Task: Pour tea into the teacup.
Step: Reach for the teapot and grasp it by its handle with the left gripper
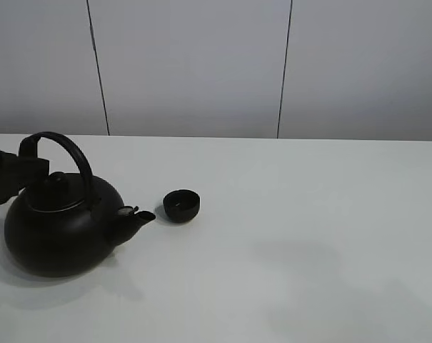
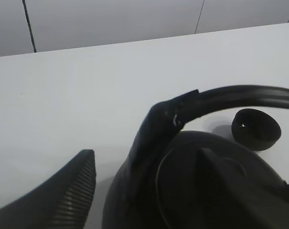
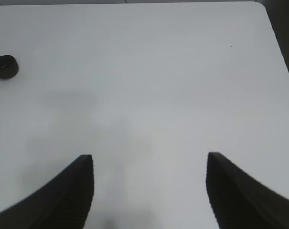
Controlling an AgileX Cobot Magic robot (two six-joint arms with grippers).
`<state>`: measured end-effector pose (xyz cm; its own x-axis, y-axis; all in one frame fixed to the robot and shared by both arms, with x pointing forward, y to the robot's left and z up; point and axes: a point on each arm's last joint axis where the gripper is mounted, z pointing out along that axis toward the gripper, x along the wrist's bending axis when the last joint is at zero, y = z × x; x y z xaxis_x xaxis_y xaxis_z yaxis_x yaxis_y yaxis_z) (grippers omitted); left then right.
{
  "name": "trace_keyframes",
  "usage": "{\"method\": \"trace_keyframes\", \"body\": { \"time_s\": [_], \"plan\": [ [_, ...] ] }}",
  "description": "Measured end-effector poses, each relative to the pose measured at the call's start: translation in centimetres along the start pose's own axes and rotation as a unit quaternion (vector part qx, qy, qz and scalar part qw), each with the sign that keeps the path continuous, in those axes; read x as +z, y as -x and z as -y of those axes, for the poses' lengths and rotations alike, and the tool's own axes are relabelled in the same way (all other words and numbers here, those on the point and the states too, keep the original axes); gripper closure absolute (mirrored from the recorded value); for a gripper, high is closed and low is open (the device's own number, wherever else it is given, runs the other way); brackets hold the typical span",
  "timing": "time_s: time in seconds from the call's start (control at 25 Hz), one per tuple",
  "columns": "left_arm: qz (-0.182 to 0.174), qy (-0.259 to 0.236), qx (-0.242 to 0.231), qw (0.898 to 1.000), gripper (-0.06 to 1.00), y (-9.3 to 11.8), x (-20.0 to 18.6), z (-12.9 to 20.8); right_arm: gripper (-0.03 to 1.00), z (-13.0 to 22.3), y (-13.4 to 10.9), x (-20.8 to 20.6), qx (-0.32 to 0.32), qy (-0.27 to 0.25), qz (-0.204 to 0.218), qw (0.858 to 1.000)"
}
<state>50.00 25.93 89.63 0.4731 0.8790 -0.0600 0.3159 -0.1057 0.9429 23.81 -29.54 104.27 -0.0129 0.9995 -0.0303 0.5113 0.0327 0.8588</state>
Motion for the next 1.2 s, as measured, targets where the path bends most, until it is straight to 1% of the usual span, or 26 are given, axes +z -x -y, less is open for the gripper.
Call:
{"method": "trace_keyframes", "body": {
  "time_s": [0.2, 0.56, 0.76, 0.88, 1.0, 1.08, 1.16, 1.2],
  "plan": [
    [0.000, 0.019, 0.007, 1.000, 0.58, -0.4, 0.6, -0.7, 0.50, 0.0, 0.0, 0.0, 0.000, 0.000, 0.000, 1.000],
    [0.006, 0.022, 0.012, 1.000, 0.58, -0.4, 0.8, -0.9, 0.50, 0.0, 0.0, 0.0, 0.000, 0.000, 0.000, 1.000],
    [0.027, 0.022, 0.029, 0.999, 0.59, -0.2, 1.3, -1.0, 0.50, 0.0, 0.0, 0.0, 0.000, 0.000, -0.001, 1.000],
    [0.039, 0.013, 0.026, 0.999, 0.59, -0.1, 1.7, -0.5, 0.50, 0.0, 0.0, 0.0, 0.000, 0.000, -0.001, 1.000],
    [0.042, 0.009, 0.020, 0.999, 0.60, -0.1, 1.9, -0.1, 0.50, 0.0, 0.0, 0.0, 0.001, 0.000, -0.001, 1.000],
    [0.038, 0.009, 0.017, 0.999, 0.65, -0.2, 2.0, -0.1, 0.50, 0.0, 0.0, 0.0, 0.001, 0.000, -0.001, 1.000],
    [0.031, 0.011, 0.014, 0.999, 0.75, -0.4, 2.1, -0.1, 0.50, 0.0, 0.0, 0.0, 0.001, 0.000, -0.001, 1.000],
    [0.031, 0.011, 0.018, 0.999, 0.78, -0.3, 2.1, -0.1, 0.50, 0.0, 0.0, 0.0, 0.001, 0.000, -0.001, 1.000]
  ]
}}
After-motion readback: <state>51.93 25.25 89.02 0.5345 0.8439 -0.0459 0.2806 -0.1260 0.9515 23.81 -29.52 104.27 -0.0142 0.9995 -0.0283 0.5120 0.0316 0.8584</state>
